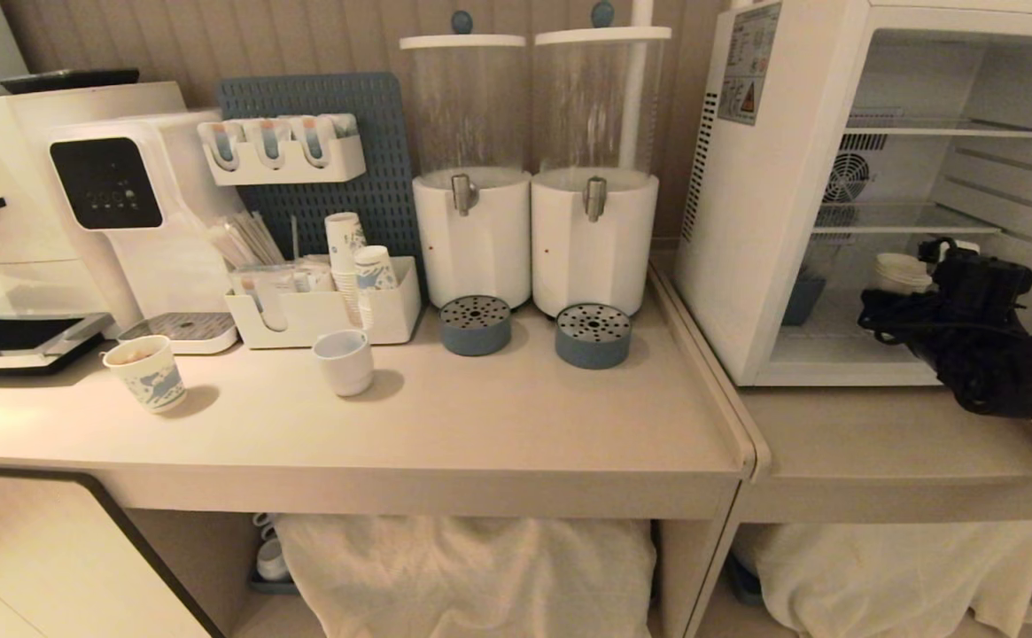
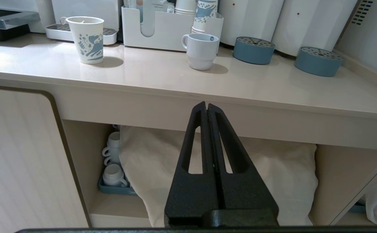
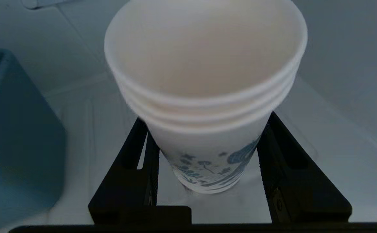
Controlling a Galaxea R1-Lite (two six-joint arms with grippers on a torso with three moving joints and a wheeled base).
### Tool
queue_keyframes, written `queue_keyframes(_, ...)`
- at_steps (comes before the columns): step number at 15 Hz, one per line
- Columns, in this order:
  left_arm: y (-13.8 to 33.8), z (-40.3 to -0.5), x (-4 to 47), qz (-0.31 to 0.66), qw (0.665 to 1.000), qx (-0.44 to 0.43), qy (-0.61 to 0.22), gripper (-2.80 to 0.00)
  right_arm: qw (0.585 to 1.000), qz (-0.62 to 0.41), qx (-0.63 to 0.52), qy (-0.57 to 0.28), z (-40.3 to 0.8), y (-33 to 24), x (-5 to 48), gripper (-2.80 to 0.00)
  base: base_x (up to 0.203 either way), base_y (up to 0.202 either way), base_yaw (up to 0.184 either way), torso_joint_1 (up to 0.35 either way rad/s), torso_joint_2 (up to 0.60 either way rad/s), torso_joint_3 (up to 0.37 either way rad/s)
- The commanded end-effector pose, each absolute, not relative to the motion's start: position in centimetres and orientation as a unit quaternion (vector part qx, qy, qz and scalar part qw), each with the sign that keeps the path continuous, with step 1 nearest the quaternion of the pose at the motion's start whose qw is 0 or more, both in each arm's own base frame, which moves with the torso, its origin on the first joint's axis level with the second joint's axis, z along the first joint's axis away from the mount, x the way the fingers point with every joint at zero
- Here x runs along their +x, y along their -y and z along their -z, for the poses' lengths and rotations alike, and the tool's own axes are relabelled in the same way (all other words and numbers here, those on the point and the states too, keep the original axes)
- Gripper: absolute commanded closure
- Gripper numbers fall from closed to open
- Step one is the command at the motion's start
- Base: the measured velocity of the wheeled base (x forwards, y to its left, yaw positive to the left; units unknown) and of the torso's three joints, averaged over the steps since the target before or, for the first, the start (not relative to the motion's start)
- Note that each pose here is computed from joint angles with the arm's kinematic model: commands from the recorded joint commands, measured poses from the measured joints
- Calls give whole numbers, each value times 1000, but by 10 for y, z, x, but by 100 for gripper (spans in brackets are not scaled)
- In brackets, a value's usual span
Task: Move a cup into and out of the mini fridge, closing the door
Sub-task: Put the paper cup in the freezer
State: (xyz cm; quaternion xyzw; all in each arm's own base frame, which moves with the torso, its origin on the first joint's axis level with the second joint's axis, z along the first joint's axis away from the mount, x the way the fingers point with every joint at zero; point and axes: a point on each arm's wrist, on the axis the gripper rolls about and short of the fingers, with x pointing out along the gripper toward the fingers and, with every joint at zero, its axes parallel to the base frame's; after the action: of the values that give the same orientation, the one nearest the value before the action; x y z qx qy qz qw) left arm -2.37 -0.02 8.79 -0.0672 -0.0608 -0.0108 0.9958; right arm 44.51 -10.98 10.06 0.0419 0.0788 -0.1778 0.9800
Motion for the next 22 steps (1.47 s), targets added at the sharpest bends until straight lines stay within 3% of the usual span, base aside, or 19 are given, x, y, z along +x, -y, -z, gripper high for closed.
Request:
queue_keyframes(1,0,-77,-21,10,997,-68,43,0,978,178,40,-97,-83,111,451,0,0,0,0,0,0,0)
queue_keyframes(5,0,-77,-21,10,997,-68,43,0,977,177,36,-110,-74,110,451,0,0,0,0,0,0,0)
queue_keyframes(6,0,-77,-21,10,997,-68,43,0,977,177,35,-112,-73,111,450,-73,0,0,0,0,0,0)
queue_keyframes(7,0,-77,-21,10,997,-68,43,0,977,178,35,-112,-73,111,450,-280,0,0,0,0,0,0)
queue_keyframes(15,0,-77,-21,10,997,-68,43,0,986,137,42,-85,-139,98,401,-280,0,0,0,0,0,0)
queue_keyframes(22,0,-77,-21,10,997,-68,45,0,996,18,57,-68,-206,68,266,-280,0,0,0,0,0,0)
